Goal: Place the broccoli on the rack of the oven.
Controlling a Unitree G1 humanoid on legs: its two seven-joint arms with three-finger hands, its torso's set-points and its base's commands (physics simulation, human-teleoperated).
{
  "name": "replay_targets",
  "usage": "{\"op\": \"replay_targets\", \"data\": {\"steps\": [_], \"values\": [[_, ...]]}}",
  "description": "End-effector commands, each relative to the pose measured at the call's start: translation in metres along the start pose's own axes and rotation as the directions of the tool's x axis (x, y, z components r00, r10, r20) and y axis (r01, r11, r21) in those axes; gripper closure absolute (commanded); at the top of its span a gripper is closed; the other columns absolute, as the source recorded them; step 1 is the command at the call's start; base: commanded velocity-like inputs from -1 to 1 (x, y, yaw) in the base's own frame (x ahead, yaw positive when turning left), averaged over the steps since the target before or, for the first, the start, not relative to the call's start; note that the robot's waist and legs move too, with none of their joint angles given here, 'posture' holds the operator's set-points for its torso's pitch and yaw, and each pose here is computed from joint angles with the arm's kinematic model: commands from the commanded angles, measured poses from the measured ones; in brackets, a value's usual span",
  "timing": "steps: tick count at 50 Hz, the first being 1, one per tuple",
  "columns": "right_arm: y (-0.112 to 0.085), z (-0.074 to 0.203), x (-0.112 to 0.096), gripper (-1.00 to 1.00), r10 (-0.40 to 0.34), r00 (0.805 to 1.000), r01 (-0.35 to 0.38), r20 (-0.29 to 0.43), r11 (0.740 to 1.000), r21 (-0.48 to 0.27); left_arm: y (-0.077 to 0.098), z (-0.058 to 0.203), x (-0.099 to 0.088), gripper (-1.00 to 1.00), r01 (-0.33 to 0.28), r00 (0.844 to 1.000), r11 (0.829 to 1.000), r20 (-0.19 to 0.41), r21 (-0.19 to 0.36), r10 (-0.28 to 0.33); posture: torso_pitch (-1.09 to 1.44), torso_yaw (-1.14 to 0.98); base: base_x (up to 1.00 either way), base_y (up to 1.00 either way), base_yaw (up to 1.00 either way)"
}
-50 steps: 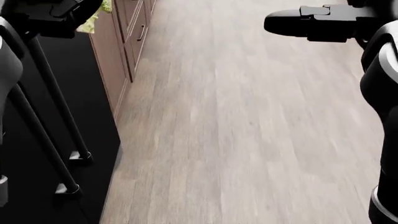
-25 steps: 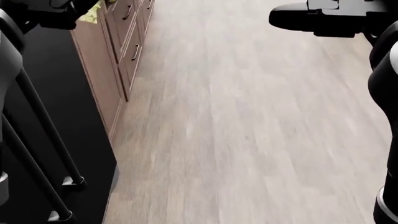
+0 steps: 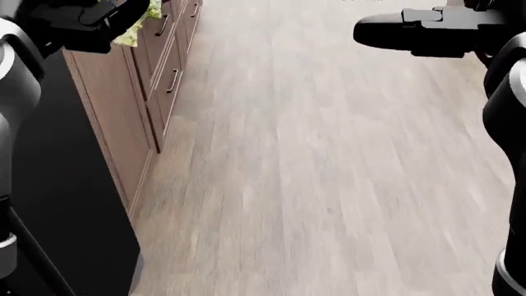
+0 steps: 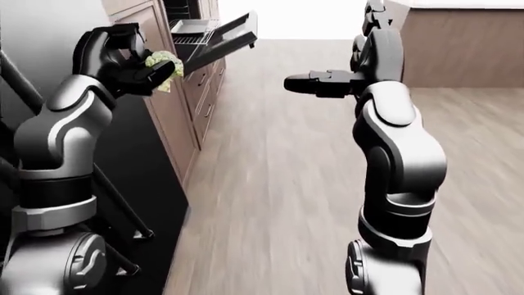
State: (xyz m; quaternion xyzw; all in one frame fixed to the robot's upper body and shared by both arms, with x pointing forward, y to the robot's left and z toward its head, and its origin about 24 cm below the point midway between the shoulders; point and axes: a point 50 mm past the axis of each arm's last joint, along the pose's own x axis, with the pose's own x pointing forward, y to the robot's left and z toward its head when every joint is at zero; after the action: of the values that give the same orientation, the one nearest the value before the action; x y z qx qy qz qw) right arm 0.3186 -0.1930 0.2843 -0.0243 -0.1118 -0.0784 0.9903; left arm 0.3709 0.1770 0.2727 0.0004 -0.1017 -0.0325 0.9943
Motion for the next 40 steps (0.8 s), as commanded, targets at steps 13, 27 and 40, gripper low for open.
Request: {"op": "replay_targets", "data": {"steps": [13,27,40], "values": [[0.0027,0.0244,-0.0031,-1.0,0.014,0.993,-0.015,0.121,1.0,0.006,0.0055,0.0373,-0.0036,1.0,-0.024,0.987,1.0,0.158,0.0,0.024,0.0,0.0,0.56,0.0,0.0],[0.0037,0.0243,-0.0034,-1.0,0.016,0.993,-0.017,0.12,1.0,0.005,0.0068,0.0371,-0.0032,1.0,-0.027,0.987,1.0,0.157,-0.003,0.027,0.0,0.0,0.56,0.0,0.0],[0.0027,0.0246,-0.0036,-1.0,0.011,0.993,-0.012,0.12,1.0,0.006,0.0067,0.0379,-0.0039,1.0,-0.025,0.986,1.0,0.162,-0.004,0.026,0.0,0.0,0.55,0.0,0.0]]}}
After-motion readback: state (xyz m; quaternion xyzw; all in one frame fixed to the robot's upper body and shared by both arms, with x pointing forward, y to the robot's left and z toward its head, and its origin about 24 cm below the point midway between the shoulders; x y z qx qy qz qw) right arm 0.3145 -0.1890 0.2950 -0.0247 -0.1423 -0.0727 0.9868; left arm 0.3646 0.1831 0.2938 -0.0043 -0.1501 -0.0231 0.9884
